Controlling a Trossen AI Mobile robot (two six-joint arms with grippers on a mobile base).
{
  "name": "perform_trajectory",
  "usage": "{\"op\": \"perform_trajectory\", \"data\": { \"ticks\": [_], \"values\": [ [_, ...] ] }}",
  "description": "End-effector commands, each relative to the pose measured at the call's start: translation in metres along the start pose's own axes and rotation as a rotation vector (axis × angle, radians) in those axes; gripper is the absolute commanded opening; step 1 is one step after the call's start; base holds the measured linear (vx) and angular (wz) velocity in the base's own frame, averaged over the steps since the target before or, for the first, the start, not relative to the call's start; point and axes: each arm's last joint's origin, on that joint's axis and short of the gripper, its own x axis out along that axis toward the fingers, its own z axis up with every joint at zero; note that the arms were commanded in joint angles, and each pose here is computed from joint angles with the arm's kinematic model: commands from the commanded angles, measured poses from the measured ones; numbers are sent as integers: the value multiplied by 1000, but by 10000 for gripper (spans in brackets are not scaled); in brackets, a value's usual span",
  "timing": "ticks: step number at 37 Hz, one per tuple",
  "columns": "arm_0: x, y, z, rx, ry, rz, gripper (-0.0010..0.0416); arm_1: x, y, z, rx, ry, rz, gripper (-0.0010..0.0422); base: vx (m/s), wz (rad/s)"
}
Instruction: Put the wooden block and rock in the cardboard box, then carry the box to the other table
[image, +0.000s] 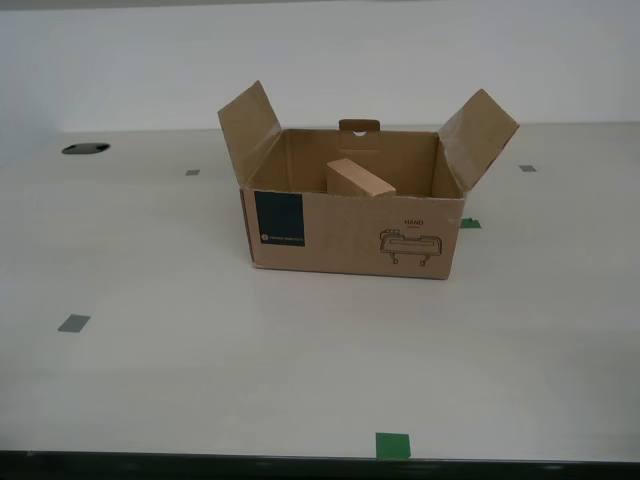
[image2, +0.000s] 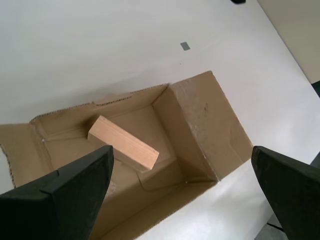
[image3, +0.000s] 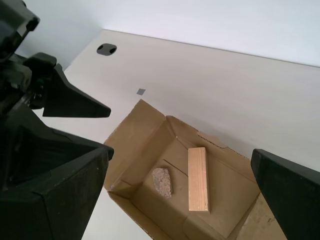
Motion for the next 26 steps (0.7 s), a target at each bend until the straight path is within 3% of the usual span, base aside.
{"op": "perform_trajectory", "data": {
  "ticks": [1, 14, 26],
  "values": [
    [-7, 3, 5, 5, -4, -4, 399, -4, 0, 0, -7, 24, 10, 375, 0, 0],
    [-28, 5, 7, 40, 90, -81, 399, -16, 26, -7, -102, 135, 86, 375, 0, 0],
    [-37, 2, 3, 109, 170, -123, 399, -20, 36, -9, -120, 159, 109, 375, 0, 0]
  ]
}}
